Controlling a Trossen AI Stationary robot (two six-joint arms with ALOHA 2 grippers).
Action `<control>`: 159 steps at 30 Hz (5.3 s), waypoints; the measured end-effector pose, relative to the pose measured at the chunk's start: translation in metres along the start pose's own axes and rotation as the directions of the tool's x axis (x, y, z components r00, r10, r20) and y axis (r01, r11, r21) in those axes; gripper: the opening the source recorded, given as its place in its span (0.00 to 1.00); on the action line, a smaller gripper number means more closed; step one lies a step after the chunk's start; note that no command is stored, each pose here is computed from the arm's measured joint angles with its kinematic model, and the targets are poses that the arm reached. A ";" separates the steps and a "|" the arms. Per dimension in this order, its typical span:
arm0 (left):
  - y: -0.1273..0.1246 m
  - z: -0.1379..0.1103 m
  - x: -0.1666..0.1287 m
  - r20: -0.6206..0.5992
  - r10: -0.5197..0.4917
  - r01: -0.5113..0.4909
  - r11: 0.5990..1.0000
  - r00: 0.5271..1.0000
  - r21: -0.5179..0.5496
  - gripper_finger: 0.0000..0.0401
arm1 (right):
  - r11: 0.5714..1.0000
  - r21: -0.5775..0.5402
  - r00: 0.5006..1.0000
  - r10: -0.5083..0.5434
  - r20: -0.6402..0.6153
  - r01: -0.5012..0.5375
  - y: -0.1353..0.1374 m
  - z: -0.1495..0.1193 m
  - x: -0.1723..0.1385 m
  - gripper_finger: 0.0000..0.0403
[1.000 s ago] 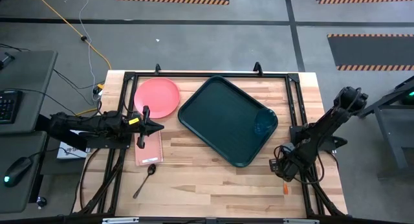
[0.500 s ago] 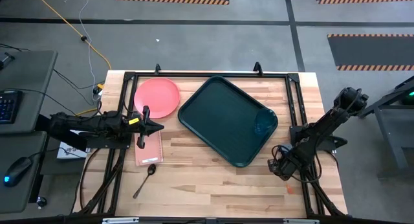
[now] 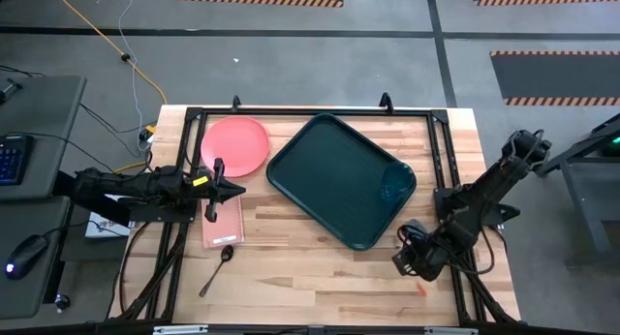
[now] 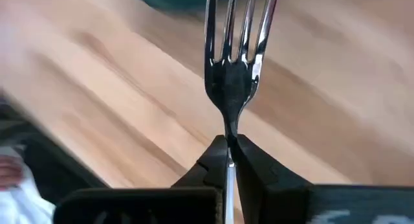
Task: Pick and place plate/cup/fork/spoon on tray
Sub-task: Put the orange fork on the black serving tray to the left
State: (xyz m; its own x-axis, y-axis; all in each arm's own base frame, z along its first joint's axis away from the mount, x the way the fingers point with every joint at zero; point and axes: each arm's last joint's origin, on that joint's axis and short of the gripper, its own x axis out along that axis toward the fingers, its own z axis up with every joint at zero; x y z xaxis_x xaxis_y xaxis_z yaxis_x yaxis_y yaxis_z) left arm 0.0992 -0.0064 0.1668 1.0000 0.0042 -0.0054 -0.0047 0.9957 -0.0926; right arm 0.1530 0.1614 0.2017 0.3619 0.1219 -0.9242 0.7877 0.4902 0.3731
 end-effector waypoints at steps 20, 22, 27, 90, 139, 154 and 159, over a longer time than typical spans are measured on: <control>0.000 0.000 0.000 0.000 0.000 0.000 1.000 1.000 0.000 0.01 | 0.969 -0.191 0.603 0.247 0.759 -0.155 0.073 0.118 -0.021 0.00; 0.000 0.000 0.000 0.001 0.000 0.000 1.000 1.000 0.000 0.01 | 0.980 -0.132 0.579 0.195 0.791 -0.150 0.072 0.120 -0.013 0.00; 0.000 0.000 0.000 0.000 -0.002 0.002 1.000 1.000 0.000 0.01 | 0.987 -0.048 0.535 0.122 0.836 -0.151 0.072 0.121 0.002 0.00; 0.001 0.030 -0.002 0.305 0.088 -0.068 0.995 0.948 -0.076 0.02 | 0.808 -0.582 0.431 0.496 0.753 0.086 0.093 0.216 -0.008 0.00; -0.012 0.045 0.159 -0.129 0.032 -0.046 0.994 0.991 -0.103 0.56 | 0.498 -0.865 0.284 0.840 0.462 -0.066 0.108 0.230 0.003 0.00; -0.014 0.046 0.157 -0.134 -0.002 -0.011 0.995 0.991 -0.098 0.09 | 0.507 -0.859 0.290 0.834 0.469 -0.070 0.108 0.230 0.003 0.03; -0.012 0.052 0.148 -0.157 0.055 -0.064 0.997 0.986 -0.049 0.09 | 0.515 -0.852 0.301 0.830 0.470 -0.090 0.108 0.230 0.004 0.12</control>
State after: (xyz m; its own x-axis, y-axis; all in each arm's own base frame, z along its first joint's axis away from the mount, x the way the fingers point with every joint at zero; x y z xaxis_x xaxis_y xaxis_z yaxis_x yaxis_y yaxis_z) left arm 0.2474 -0.0130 0.2194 0.9850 0.0447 -0.1666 -0.0686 0.9876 -0.1410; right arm 0.3541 0.0157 0.2571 0.9968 0.0378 0.0700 -0.0515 0.9772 0.2059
